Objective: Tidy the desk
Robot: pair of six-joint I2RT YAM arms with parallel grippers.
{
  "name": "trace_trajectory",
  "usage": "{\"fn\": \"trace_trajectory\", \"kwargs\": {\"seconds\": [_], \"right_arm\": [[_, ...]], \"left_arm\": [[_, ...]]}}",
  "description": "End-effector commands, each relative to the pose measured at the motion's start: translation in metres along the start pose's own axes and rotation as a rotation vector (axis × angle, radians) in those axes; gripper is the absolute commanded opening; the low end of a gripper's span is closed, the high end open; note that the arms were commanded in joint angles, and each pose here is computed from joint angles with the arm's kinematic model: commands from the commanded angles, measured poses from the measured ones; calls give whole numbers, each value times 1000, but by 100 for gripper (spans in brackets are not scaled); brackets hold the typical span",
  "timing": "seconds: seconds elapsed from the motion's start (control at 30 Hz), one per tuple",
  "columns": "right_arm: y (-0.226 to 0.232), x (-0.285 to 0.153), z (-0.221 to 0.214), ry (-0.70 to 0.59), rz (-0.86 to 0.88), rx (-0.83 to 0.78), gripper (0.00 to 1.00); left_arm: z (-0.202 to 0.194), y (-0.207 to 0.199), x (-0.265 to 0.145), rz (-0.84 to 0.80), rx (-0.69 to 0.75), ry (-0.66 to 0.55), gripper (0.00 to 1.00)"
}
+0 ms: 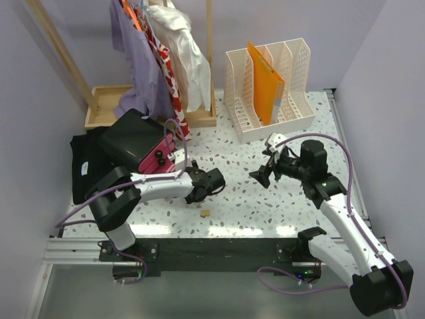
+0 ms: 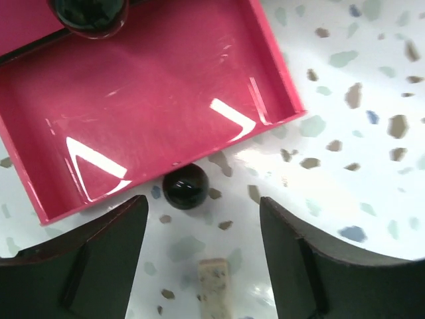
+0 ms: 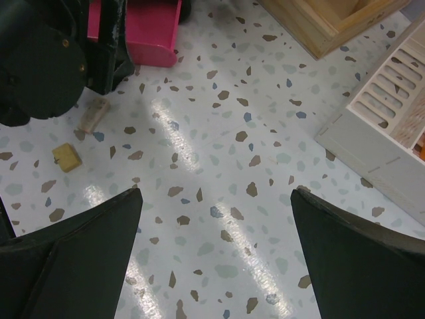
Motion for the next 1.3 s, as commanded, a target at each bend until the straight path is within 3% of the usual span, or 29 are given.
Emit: {"fn": "trace_trajectory", "kwargs": {"seconds": [0.0, 0.23, 0.37, 0.6, 0.77, 0.9, 1.1, 1.2, 1.27], "right_arm": [[2, -4, 9, -40, 8, -36, 99], [2, -3, 8, -39, 9, -35, 99], [1, -3, 7, -35, 7, -32, 99], [0, -1, 6, -31, 10, -25, 99], [-1, -1, 6, -31, 6, -24, 99], [-1, -2, 6, -30, 6, -23, 99], [0, -2, 7, -34, 7, -26, 99], [1, -2, 7, -36, 8, -28, 99], [0, -3, 8, -38, 5, -28, 99]], "left_arm": [[30, -16, -28, -191, -24, -18, 75], [11, -20, -54, -516, 194, 75, 80], [-1, -18, -63, -623, 199, 112, 80], [-13, -12, -53, -498, 88, 181, 78], [-30, -11, -36, -268, 53, 251, 68], [-35, -20, -32, -225, 37, 271, 65], [-39, -21, -29, -212, 11, 271, 48], [-42, -20, -27, -215, 26, 272, 27], [-39, -20, -29, -235, 30, 263, 19]]}}
Point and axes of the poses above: each gripper's point midway between its finger pads, its own x axis out along the fingers, its own y axis along the line the jaws close on, z = x × y, the point moved 4 cm from there along -x, back along the fingers, and after that the axes turned 15 degrees about x, right-handed, at the moved point
